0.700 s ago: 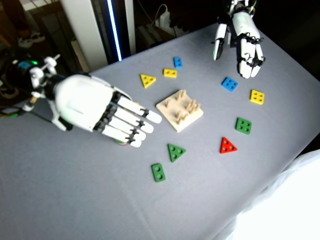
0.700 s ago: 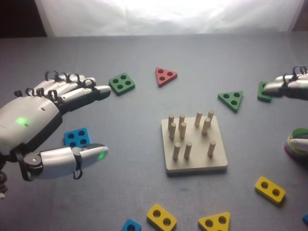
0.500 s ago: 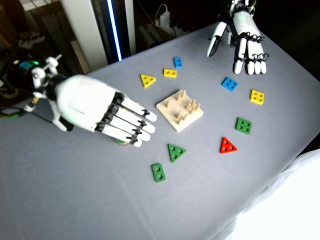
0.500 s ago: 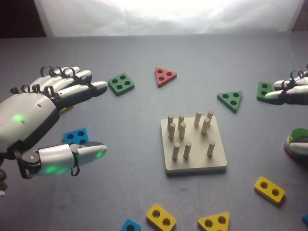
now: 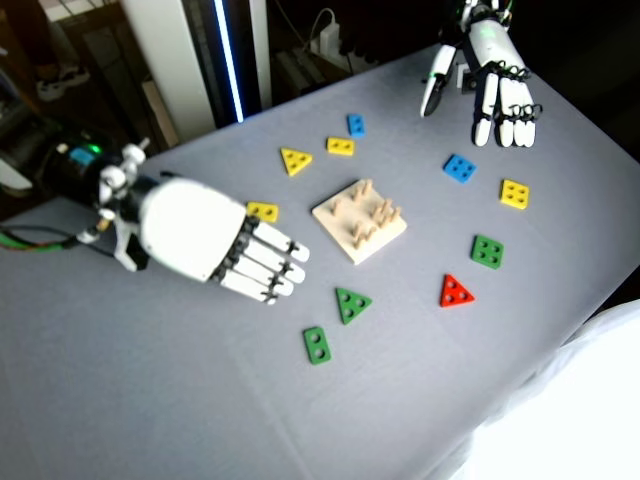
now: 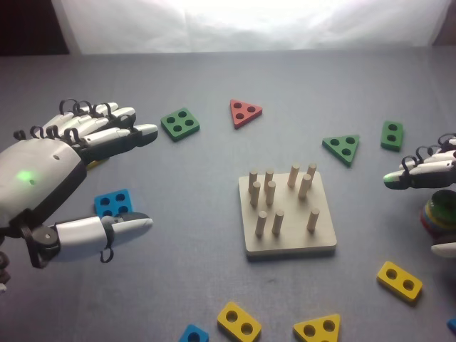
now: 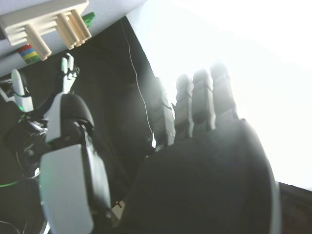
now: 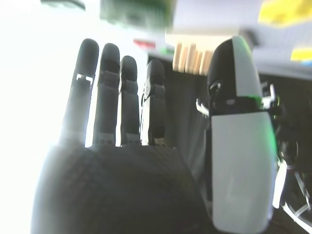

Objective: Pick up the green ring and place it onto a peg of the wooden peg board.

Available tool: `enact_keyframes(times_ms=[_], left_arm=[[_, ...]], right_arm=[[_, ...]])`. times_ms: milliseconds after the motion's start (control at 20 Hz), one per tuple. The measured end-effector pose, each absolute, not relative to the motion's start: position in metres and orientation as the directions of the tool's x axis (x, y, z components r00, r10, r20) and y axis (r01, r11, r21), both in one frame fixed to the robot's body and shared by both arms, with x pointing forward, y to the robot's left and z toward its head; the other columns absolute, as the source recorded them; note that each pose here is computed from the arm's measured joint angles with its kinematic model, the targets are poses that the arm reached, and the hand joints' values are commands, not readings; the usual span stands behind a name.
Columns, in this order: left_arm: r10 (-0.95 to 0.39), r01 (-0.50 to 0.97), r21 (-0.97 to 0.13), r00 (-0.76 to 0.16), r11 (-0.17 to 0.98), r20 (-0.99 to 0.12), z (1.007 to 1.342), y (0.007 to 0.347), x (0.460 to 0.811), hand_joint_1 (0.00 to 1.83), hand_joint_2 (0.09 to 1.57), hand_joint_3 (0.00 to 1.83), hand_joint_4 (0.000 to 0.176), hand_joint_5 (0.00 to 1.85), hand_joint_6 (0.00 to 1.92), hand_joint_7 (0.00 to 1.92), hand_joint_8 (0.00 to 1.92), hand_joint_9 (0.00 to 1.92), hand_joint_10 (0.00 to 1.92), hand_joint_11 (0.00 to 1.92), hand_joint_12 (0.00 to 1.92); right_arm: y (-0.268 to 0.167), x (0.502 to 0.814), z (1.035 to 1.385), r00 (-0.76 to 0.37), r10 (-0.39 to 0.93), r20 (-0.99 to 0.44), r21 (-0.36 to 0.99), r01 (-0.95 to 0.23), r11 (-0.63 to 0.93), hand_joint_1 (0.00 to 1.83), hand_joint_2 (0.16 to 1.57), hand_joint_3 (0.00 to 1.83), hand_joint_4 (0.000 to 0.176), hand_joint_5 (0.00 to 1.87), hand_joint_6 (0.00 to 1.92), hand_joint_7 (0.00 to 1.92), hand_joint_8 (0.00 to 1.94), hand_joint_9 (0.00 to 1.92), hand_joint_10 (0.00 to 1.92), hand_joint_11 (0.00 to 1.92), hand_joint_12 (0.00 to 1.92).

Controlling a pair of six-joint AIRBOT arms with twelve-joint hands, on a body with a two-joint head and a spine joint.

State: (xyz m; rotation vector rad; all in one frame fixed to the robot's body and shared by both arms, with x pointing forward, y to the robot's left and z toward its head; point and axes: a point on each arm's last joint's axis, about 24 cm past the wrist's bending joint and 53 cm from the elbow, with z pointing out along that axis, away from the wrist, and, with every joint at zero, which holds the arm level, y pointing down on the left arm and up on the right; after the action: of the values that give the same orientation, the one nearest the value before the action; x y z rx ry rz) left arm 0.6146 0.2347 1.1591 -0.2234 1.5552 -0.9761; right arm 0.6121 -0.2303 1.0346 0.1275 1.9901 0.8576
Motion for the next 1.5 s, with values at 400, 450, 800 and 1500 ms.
enact_keyframes(times_ms=[400,450,800,1500], left_arm=[[-0.634,0.37,-0.684,-0.266,0.629,-0.726,1.155,0.236,0.614,0.78,1.07,0.0,0.033,0.51,0.01,0.27,0.0,0.16,0.0,0.0,0.32],[-0.635,0.37,-0.686,-0.267,0.627,-0.725,1.156,0.235,0.614,0.78,1.07,0.0,0.031,0.51,0.0,0.27,0.0,0.16,0.0,0.0,0.32],[-0.64,0.367,-0.701,-0.29,0.612,-0.711,1.15,0.23,0.612,0.83,1.07,0.0,0.017,0.52,0.0,0.26,0.0,0.18,0.0,0.0,0.47],[-0.647,0.364,-0.708,-0.293,0.605,-0.704,1.149,0.23,0.611,0.78,1.07,0.0,0.023,0.53,0.0,0.28,0.0,0.22,0.0,0.0,0.59]], right_arm=[[-0.239,0.616,1.029,-0.558,0.4,-0.727,0.594,-0.219,0.774,1.21,1.0,0.0,0.03,0.65,0.0,0.65,0.01,0.74,0.04,0.3,1.12],[-0.24,0.617,1.03,-0.554,0.405,-0.728,0.594,-0.213,0.776,1.22,0.99,0.0,0.03,0.66,0.01,0.67,0.01,0.77,0.05,0.32,1.13],[-0.246,0.62,1.032,-0.542,0.398,-0.74,0.578,-0.21,0.788,1.23,0.98,0.0,0.035,0.79,0.01,0.74,0.01,0.84,0.05,0.36,1.21],[-0.241,0.625,1.037,-0.533,0.396,-0.748,0.576,-0.224,0.786,1.39,1.06,0.0,0.0,1.01,0.89,1.05,0.82,1.06,1.03,0.84,1.25]])
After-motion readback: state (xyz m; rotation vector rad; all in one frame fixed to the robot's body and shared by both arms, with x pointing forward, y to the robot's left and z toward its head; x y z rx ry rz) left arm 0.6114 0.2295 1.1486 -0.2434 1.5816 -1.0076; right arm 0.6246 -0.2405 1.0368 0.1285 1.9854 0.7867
